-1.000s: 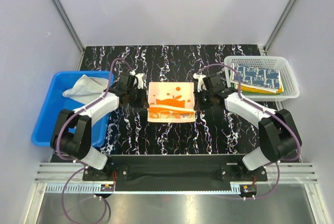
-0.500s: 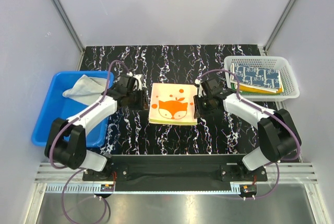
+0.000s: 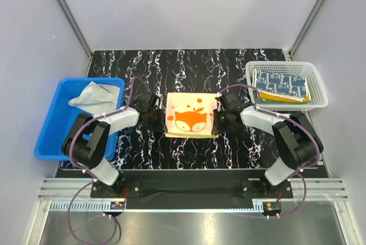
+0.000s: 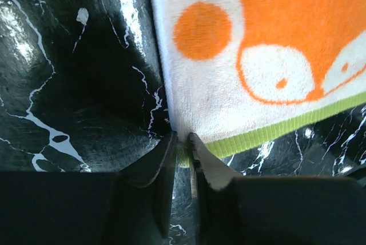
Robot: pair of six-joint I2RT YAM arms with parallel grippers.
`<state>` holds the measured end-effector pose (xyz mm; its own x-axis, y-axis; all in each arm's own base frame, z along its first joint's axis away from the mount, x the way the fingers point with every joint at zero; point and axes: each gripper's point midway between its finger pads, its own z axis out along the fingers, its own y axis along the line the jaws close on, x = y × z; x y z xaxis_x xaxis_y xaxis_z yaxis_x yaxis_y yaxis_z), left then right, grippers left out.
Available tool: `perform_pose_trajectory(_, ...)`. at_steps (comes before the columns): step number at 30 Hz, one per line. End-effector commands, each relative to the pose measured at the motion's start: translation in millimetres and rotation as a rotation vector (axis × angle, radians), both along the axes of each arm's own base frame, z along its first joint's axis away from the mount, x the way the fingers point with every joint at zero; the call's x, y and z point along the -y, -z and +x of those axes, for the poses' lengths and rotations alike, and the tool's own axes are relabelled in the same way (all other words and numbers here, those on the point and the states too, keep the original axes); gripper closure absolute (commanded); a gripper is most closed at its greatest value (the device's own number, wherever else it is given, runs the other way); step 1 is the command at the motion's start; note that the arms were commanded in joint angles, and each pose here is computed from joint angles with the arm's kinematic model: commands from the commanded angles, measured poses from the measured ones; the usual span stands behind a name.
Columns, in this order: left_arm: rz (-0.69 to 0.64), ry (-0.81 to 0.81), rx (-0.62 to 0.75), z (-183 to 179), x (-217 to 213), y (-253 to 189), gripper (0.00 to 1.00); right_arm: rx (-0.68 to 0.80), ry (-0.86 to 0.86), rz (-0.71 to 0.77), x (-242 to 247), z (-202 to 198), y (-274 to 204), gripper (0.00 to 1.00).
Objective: Fold and stack the towels
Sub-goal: Fold the towel
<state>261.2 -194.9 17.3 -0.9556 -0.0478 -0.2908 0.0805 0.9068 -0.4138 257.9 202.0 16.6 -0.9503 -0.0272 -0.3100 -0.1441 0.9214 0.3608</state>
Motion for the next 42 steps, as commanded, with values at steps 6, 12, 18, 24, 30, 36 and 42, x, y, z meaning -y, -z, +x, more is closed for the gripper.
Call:
perform_pose_trajectory(6,0.039,-0.093,0.153,21.3,-9.5,-67.4,0.64,0.088,0.008,-0.048,9.3,10.4,-40.9,0.7)
perform_pose_trajectory(12,0.039,0.076,0.352,92.3,10.2,-147.7,0.57,0.269,-0.127,-0.056,-0.5,65.1,-95.3,0.58)
perform_pose_trajectory(18,-0.033,0.186,0.368,146.0,27.9,-134.5,0.67,0.24,-0.133,0.019,2.2,131.4,-96.3,0.7)
perform_pose_trajectory(24,-0.03,0.209,0.248,164.6,34.7,-68.1,0.69,0.238,-0.16,-0.029,-1.8,172.9,-62.6,0.83)
perform_pose_trajectory(30,0.056,0.167,0.206,182.0,23.7,-27.1,0.7,0.265,-0.151,-0.061,-4.4,200.6,-30.7,0.92)
perform_pose_trajectory(36,0.098,0.175,0.161,187.7,14.8,-21.2,0.71,0.243,-0.167,-0.111,2.7,201.1,-12.2,0.85)
perform_pose_trajectory(42,0.082,0.261,0.27,191.8,18.1,-67.4,0.62,0.326,-0.284,-0.046,-7.3,201.9,-62.2,0.7)
